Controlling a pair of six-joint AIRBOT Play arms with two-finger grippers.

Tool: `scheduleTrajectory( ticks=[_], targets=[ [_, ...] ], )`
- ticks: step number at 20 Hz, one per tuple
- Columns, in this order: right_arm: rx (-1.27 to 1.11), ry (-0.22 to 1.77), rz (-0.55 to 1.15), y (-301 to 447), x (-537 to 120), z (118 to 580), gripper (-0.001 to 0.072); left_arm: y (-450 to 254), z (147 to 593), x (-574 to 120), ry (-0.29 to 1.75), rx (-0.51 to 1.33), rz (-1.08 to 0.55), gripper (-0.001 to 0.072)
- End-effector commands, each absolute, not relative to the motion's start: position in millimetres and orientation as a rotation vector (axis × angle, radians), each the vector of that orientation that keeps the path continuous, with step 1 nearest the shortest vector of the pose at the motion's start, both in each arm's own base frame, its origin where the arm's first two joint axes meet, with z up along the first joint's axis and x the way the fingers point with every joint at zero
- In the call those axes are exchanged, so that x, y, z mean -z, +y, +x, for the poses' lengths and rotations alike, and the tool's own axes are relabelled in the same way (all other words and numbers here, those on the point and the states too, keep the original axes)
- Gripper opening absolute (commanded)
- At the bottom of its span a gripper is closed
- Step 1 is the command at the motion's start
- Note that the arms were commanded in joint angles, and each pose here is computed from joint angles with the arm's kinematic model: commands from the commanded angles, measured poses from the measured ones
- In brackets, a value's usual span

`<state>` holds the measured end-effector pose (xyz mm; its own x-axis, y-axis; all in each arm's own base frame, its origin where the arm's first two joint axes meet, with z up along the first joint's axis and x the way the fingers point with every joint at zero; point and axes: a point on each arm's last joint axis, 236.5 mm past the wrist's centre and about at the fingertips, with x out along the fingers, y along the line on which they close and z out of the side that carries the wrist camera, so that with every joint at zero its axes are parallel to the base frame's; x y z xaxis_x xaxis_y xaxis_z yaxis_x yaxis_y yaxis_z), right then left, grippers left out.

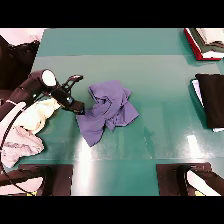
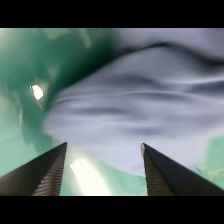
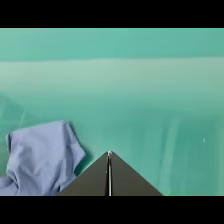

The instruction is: Fold the shirts.

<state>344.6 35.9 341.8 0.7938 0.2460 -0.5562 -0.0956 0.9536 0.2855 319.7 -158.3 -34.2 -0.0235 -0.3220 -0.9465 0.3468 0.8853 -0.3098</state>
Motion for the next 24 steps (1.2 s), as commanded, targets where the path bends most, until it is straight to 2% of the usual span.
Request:
scheduleTrajectory(
  ticks=[1,3,8,9,10,13,14,15,18,22,23,24],
  targets=[
    [-0.19,0.708,0.252,36.4,-323.0,346.1,0.0021,-134.8,319.1,65.7,1.509,0.445,-0.042,0.0555],
    [-0.195,0.723,0.257,37.3,-318.5,349.8,0.0021,-145.1,323.9,69.8,1.478,0.451,-0.103,0.0555],
    [-0.195,0.729,0.259,37.1,-316.3,351.8,0.0021,-146.6,336.9,70.5,1.428,0.422,-0.133,0.0546],
    [-0.195,0.729,0.259,37.1,-316.3,351.8,0.0021,-146.9,336.8,71.7,1.431,0.422,-0.135,0.0436],
    [-0.195,0.729,0.259,37.2,-316.3,351.8,0.0021,-148.7,336.0,73.3,1.437,0.424,-0.147,0.037],
    [-0.196,0.734,0.259,37.5,-315.5,351.0,0.0021,-161.5,334.3,75.5,1.451,0.441,-0.224,0.0364],
    [-0.197,0.741,0.258,37.6,-314.2,349.8,0.0021,-162.8,334.9,74.9,1.448,0.443,-0.231,0.0125],
    [-0.198,0.751,0.257,37.8,-312.4,348.4,0.0021,-163.1,334.8,73.0,1.446,0.449,-0.227,0.0028],
    [-0.216,0.795,0.254,45.7,-298.3,345.5,0.0021,-157.7,347.3,39.2,1.391,0.468,-0.153,0.0027],
    [-0.293,0.995,0.266,84.4,-208.9,337.5,0.0032,-143.6,388.0,-91.7,1.075,0.463,-0.005,0.0027],
    [-0.32,1.077,0.262,99.0,-174.7,330.6,0.0189,-143.0,392.0,-126.8,0.989,0.464,0.007,0.0027],
    [-0.344,1.156,0.255,113.8,-139.0,322.6,0.0445,-143.3,392.6,-161.2,0.906,0.469,0.011,0.0028]
  ],
)
